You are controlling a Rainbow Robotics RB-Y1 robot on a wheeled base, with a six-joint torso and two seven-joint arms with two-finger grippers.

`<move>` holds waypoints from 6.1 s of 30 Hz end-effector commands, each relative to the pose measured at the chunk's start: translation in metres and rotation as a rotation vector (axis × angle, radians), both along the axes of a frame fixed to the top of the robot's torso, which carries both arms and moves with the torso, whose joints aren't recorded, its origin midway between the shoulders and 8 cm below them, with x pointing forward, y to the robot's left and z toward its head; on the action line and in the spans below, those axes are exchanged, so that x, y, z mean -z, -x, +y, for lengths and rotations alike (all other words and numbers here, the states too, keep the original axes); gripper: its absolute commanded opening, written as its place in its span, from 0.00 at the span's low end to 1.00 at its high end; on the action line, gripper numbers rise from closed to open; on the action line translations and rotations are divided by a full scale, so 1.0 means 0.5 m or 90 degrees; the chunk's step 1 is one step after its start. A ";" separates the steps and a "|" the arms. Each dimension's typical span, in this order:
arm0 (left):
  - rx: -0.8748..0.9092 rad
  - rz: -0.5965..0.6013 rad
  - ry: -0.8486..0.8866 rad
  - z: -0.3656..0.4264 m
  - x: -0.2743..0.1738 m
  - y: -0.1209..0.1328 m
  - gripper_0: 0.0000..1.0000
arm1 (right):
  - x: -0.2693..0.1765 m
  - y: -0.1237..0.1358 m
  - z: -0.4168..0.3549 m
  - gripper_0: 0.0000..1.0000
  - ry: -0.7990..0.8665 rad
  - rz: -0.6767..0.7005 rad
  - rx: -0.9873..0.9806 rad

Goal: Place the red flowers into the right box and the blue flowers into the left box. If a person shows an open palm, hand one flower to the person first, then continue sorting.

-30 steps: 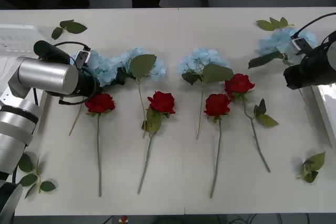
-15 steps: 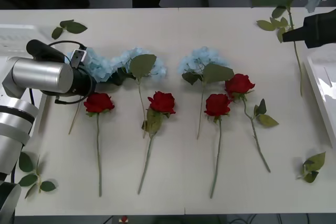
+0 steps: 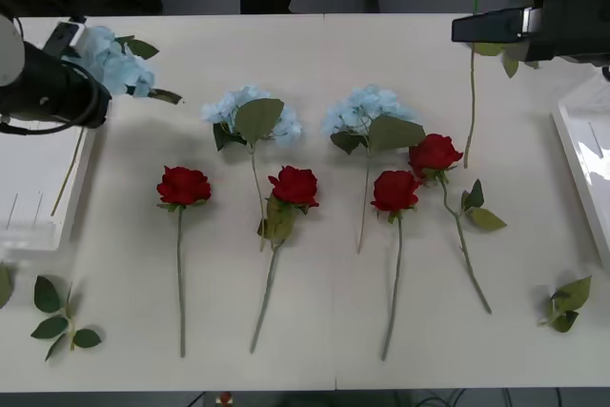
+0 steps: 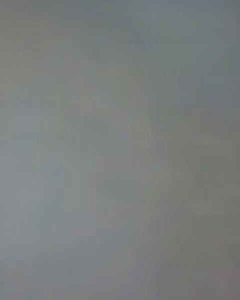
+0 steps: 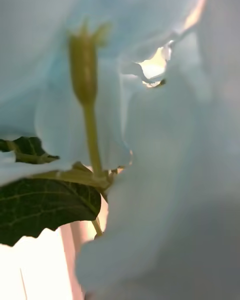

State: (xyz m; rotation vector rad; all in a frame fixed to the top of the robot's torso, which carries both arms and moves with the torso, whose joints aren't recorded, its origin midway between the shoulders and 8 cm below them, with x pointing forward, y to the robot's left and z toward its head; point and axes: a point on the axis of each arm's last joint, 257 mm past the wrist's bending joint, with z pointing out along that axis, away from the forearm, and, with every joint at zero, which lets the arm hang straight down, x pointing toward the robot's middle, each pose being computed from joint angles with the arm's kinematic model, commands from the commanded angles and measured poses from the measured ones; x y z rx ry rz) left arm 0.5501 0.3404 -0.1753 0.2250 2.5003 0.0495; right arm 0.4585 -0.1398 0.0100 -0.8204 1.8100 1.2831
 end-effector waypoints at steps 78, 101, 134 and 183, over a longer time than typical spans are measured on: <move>0.335 -0.210 0.227 -0.057 -0.204 0.049 0.97 | -0.205 -0.050 0.135 0.00 0.049 -0.490 0.078; 0.327 -0.207 0.236 -0.058 -0.205 0.049 0.97 | -0.225 -0.074 0.153 0.00 0.040 -0.563 0.111; 0.320 -0.210 0.240 -0.055 -0.209 0.047 1.00 | -0.225 -0.074 0.153 1.00 0.040 -0.563 0.111; 0.166 -0.128 0.221 -0.207 -0.064 0.056 1.00 | 0.419 0.028 -0.356 1.00 0.586 0.199 0.388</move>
